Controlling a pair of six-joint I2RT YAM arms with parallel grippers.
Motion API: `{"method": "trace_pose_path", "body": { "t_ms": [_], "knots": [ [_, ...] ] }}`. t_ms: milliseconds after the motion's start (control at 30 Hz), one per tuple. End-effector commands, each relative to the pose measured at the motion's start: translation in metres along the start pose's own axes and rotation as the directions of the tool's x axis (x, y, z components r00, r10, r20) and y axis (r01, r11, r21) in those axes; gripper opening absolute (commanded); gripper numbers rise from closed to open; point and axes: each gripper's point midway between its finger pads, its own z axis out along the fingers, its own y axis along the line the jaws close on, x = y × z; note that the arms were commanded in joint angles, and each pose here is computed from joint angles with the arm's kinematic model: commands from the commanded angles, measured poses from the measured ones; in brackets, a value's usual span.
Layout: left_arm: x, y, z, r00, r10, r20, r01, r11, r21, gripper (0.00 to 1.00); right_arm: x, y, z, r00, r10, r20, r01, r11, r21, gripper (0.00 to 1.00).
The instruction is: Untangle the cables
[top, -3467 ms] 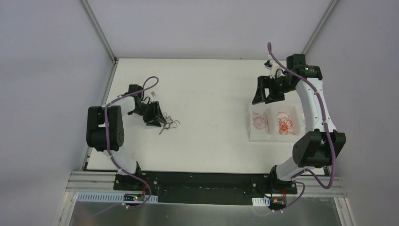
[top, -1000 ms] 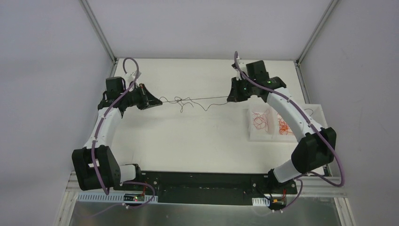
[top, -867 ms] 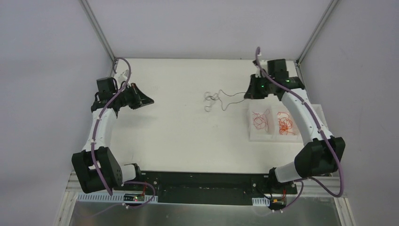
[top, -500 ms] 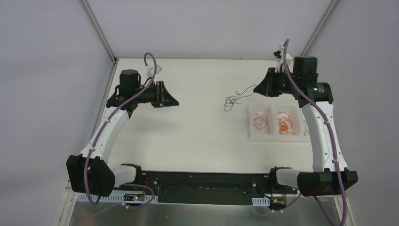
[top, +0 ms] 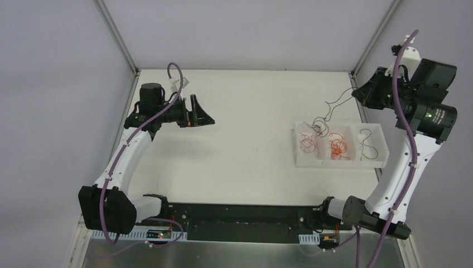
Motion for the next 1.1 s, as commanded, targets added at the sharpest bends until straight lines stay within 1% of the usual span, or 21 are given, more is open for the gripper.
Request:
{"method": "trace_pose_path", "body": {
  "t_ms": [0, 200, 367, 567, 733, 900, 1067],
  "knots": [
    [0.004, 0.0, -0.005, 0.999, 0.028, 0.016, -0.027, 1.0, -0.013, 0.99, 0.016, -0.05, -0.016, 0.995, 0.037, -0.089, -0.02, 0.983, 0.185, 0.0],
    [0.006, 0.005, -0.007, 0.998, 0.059, 0.017, -0.058, 0.997, -0.041, 0.99, 0.02, -0.128, -0.033, 0.988, 0.125, -0.091, -0.086, 0.931, 0.355, 0.0],
    [0.005, 0.007, -0.005, 0.999, 0.049, 0.008, -0.048, 0.998, -0.044, 0.99, 0.022, -0.179, -0.04, 0.979, 0.173, -0.103, -0.111, 0.892, 0.439, 0.0],
    [0.005, 0.01, -0.003, 0.999, 0.043, 0.006, -0.042, 0.998, -0.05, 0.99, 0.035, -0.211, -0.037, 0.974, 0.183, -0.135, -0.095, 0.867, 0.488, 0.0],
    [0.006, 0.013, -0.002, 0.999, 0.042, 0.001, -0.042, 0.997, -0.058, 0.99, 0.044, -0.242, -0.034, 0.98, 0.135, -0.147, -0.029, 0.826, 0.563, 0.0],
    [0.002, 0.015, 0.0, 0.999, 0.04, 0.0, -0.04, 0.997, -0.062, 0.99, 0.065, -0.277, -0.021, 0.971, 0.14, -0.193, 0.007, 0.791, 0.612, 0.0],
    [-0.008, 0.015, 0.001, 0.998, 0.056, 0.012, -0.055, 0.996, -0.076, 0.99, 0.08, -0.291, -0.003, 0.958, 0.161, -0.237, 0.024, 0.779, 0.627, 0.0]
  ]
}}
